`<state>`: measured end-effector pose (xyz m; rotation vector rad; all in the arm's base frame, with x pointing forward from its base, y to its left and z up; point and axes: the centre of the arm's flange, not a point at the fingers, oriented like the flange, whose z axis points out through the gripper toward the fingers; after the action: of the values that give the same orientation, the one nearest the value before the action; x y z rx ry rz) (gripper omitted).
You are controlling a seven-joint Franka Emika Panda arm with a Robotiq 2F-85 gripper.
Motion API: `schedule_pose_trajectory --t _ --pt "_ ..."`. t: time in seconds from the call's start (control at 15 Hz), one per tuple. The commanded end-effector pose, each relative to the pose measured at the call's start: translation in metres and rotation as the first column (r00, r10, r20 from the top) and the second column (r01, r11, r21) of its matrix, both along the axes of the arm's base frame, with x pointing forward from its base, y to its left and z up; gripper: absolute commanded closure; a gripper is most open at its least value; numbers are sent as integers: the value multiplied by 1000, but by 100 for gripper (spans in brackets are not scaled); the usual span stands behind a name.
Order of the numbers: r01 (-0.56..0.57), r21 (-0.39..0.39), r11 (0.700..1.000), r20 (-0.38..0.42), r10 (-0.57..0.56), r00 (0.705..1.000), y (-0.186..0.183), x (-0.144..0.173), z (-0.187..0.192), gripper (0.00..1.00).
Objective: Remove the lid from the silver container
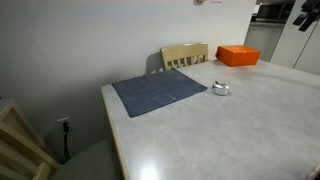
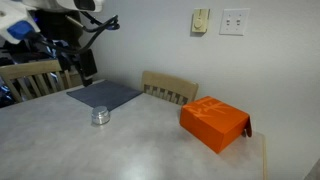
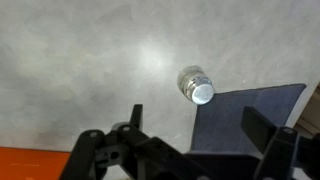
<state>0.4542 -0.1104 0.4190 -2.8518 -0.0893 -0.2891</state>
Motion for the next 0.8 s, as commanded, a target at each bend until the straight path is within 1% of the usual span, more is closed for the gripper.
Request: schedule_pose_trajectory --t 0.0,0.4,0.53,0.73 --pt "0 0 1000 0 0 1000 0 0 0 0" --pt "-1 -13 1000 0 1 1000 3 -1 0 0" --pt "19 -35 999 -23 -20 1000 6 13 -13 0" --pt "23 -70 997 -109 -31 994 18 40 -49 0"
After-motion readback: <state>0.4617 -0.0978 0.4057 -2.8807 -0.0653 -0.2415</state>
